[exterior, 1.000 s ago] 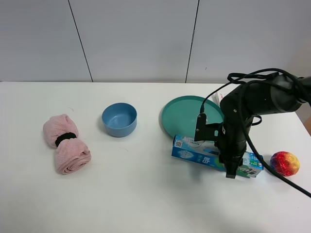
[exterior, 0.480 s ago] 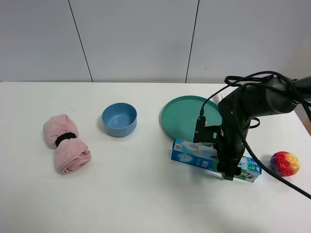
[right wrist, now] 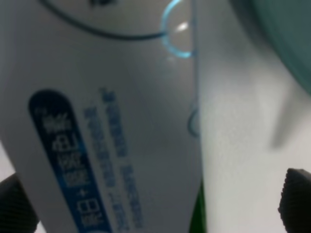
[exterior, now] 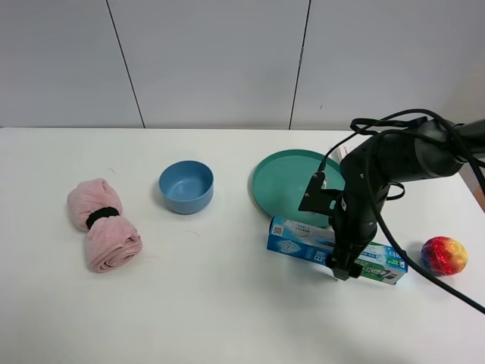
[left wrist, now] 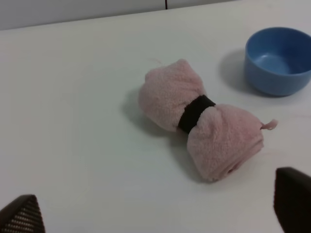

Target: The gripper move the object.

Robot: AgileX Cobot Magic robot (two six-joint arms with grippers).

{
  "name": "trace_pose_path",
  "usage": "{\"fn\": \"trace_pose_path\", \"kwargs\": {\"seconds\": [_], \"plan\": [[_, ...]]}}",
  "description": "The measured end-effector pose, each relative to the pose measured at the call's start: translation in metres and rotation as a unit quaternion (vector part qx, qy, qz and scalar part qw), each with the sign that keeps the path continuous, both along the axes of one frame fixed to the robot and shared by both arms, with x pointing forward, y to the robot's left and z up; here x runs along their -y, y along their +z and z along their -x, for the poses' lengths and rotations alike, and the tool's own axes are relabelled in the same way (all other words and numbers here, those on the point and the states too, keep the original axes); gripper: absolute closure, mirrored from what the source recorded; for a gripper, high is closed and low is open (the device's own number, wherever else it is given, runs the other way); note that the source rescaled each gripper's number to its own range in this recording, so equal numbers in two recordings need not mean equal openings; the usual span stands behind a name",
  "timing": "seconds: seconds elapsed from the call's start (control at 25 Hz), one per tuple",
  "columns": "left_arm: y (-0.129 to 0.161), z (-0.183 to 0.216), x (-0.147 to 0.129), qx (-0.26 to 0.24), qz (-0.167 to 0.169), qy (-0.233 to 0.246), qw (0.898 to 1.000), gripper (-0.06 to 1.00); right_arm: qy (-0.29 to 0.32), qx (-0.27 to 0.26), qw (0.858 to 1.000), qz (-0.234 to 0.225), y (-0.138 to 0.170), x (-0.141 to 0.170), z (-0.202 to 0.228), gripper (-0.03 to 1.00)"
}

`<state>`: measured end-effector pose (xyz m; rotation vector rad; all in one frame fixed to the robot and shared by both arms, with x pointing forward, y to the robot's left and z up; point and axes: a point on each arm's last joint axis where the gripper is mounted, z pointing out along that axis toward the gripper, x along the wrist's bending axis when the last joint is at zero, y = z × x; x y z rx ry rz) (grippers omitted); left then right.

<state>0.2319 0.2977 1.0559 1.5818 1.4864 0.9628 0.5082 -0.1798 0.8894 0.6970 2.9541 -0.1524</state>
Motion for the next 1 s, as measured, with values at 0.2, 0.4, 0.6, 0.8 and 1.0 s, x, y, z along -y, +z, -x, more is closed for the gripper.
{"fn": "trace_pose_path", "kwargs": {"seconds": [0.2, 0.4, 0.6, 0.8, 1.0], "plan": [[0.000, 0.000, 0.000, 0.000, 0.000, 0.000, 1.000, -0.06, -0.023, 0.037, 0.999, -0.024, 0.016, -0.003, -0.001, -0.03], [0.000, 0.000, 0.000, 0.000, 0.000, 0.000, 1.000, -0.06, -0.056, 0.092, 0.992, -0.067, 0.052, -0.003, 0.002, -0.03], [0.000, 0.000, 0.000, 0.000, 0.000, 0.000, 1.000, -0.06, -0.108, 0.142, 0.975, -0.136, 0.090, -0.004, 0.010, -0.03], [0.000, 0.000, 0.000, 0.000, 0.000, 0.000, 1.000, -0.06, -0.143, 0.197, 0.946, -0.214, 0.131, -0.003, 0.021, -0.03], [0.000, 0.000, 0.000, 0.000, 0.000, 0.000, 1.000, -0.06, -0.163, 0.257, 0.916, -0.261, 0.169, 0.010, 0.035, -0.03]]}}
